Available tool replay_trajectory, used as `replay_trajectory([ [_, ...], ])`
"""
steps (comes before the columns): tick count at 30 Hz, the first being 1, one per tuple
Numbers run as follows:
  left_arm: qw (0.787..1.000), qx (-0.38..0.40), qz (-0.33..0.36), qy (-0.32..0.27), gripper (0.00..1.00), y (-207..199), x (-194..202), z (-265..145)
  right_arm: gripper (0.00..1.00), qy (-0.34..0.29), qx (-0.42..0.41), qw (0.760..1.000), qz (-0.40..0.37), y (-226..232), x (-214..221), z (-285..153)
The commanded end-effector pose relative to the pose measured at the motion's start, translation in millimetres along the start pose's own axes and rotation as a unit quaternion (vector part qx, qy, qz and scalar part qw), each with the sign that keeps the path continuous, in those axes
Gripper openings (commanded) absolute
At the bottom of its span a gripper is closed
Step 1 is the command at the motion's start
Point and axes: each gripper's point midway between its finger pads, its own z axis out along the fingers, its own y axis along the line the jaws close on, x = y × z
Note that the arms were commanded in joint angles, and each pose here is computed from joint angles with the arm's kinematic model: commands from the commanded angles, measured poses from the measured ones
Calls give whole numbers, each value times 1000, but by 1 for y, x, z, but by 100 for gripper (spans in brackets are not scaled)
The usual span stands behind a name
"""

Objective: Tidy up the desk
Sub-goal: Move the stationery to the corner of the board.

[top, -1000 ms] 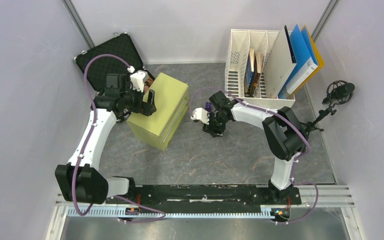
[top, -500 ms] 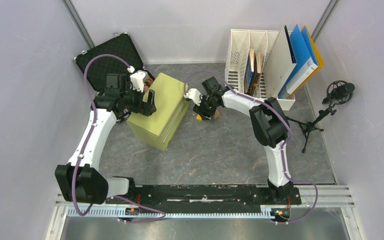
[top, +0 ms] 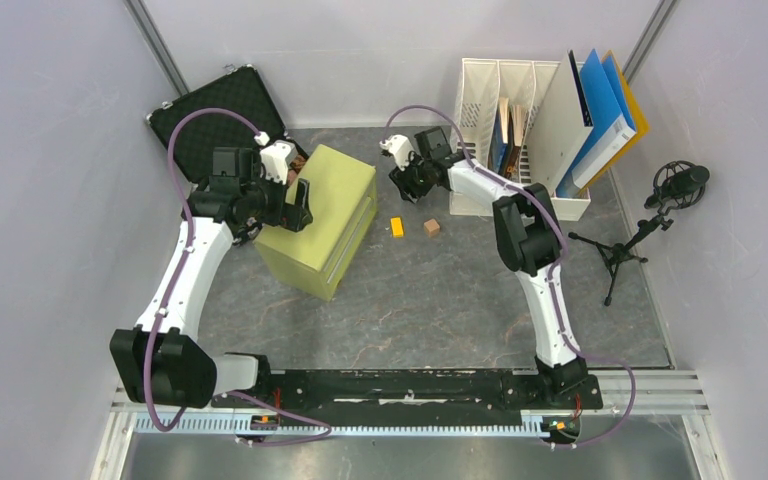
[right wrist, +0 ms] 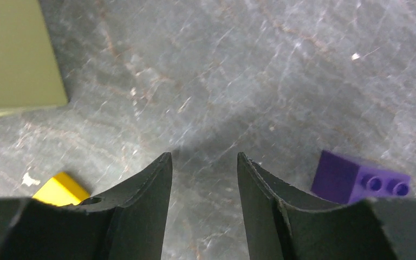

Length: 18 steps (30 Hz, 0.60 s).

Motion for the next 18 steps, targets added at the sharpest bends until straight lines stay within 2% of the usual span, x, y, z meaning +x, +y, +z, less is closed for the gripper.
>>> replay_trajectory([
  [1,998,59,-12,15,100,-25,6,5,54,-75,-3,997,-28,6,-47,-44],
  [5,998,60,-11,12,100,-25,4,5,54,-81,-30,995,-47,25,-49,-75],
  [9,998,58,-10,7,100,-25,2,5,54,-82,-102,990,-46,62,-33,-95],
  [15,998,54,-10,6,100,-23,1,6,54,-101,-245,964,-2,124,-14,-106],
  [18,999,50,-9,6,100,-22,0,5,55,-102,-288,952,22,143,-10,-101],
])
